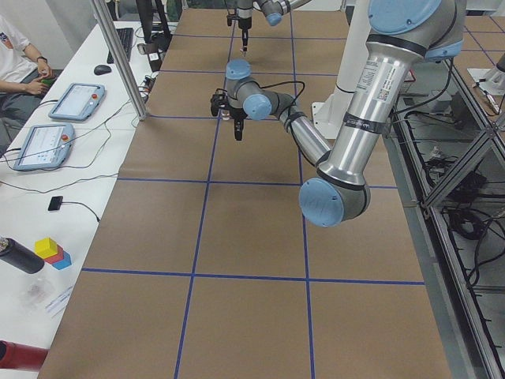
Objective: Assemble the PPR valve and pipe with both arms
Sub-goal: 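Lift the chrome fitting with the right gripper while the left arm retracts, then carry the fitting over the valve and lower it onto the valve top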
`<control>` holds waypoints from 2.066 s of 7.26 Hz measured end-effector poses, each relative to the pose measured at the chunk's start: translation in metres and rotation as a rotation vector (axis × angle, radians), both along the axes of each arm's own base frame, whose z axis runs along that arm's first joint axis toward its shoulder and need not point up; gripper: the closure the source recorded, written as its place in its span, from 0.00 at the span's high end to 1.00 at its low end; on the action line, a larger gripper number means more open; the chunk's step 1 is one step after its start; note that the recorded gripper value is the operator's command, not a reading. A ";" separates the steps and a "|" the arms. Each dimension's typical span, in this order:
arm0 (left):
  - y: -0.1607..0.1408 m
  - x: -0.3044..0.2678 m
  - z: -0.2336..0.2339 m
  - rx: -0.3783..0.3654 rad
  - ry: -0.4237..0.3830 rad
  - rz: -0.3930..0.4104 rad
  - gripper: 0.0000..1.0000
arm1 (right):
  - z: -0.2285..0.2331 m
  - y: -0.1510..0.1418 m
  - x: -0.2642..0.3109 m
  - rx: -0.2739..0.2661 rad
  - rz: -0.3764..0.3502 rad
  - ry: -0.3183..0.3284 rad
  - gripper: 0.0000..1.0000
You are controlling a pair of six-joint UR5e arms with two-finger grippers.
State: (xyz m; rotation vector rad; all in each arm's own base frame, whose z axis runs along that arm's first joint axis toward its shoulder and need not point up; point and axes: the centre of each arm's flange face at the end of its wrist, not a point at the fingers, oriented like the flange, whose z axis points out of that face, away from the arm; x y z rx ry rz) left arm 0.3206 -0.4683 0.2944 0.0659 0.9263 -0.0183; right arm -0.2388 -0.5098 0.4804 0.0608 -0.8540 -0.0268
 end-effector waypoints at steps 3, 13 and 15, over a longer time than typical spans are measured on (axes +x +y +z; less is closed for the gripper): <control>0.004 -0.044 0.048 0.053 -0.059 0.037 0.74 | -0.149 -0.049 -0.069 -0.081 0.050 -0.006 0.00; 0.008 -0.108 0.130 0.117 -0.166 0.120 0.77 | -0.373 -0.045 -0.284 -0.209 0.191 -0.030 0.00; 0.007 -0.109 0.131 0.117 -0.169 0.120 0.77 | -0.368 -0.045 -0.292 -0.209 0.180 -0.016 0.00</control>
